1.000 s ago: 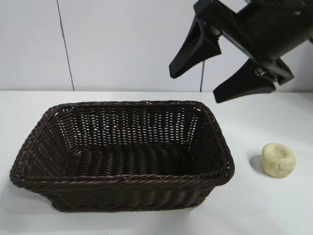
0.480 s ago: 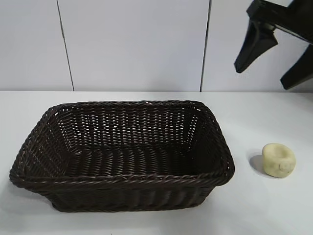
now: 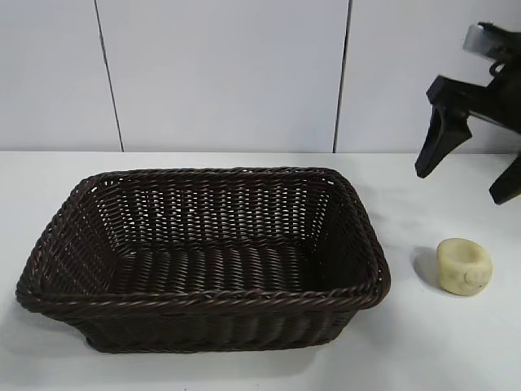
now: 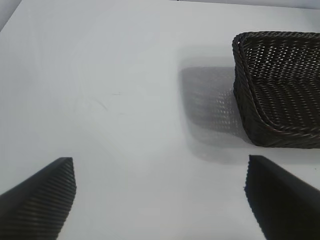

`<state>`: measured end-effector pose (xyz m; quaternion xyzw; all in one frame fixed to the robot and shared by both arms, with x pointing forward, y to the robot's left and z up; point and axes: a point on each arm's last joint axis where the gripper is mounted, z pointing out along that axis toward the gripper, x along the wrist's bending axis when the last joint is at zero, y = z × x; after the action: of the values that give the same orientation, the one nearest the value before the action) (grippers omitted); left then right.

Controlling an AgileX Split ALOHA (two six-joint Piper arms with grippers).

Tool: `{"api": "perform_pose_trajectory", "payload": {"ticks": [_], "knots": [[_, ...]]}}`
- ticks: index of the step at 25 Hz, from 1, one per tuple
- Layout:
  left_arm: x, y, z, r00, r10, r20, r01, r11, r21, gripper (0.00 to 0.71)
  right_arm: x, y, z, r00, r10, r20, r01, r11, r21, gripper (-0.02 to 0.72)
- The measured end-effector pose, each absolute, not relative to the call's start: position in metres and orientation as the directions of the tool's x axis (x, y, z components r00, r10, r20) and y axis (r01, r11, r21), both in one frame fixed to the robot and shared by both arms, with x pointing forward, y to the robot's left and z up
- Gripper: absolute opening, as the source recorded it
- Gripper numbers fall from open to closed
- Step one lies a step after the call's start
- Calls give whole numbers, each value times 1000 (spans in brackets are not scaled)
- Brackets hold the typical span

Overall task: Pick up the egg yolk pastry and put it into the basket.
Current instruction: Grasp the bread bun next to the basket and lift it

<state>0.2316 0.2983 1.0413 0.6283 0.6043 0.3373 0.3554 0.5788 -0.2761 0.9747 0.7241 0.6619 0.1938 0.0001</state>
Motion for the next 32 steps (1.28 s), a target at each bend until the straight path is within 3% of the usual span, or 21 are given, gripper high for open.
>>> {"api": "perform_pose_trajectory", "payload": {"ticks": [8,16,22,27,29,32], "knots": [[232,298,1041,42,999,-6,520,-17,854,664,587,-276,928,89,958,273,983,-130,133,624],[232,298,1041,42,999,-6,520,-17,854,664,589,-280,919,100,967,235,983,-132,125,603],[232,298,1041,42,999,-6,520,-17,854,664,588,-286,916,134,976,171,981,-154,114,399],[232,298,1041,42,999,-6,520,-17,854,664,586,-287,916,136,978,157,983,-153,102,105],[232,298,1041,42,999,-6,520,-17,854,664,586,-287,916,136,978,157,984,-152,93,51],[232,298,1041,42,999,-6,520,-17,854,664,584,-286,917,135,978,157,985,-150,83,31]]}}
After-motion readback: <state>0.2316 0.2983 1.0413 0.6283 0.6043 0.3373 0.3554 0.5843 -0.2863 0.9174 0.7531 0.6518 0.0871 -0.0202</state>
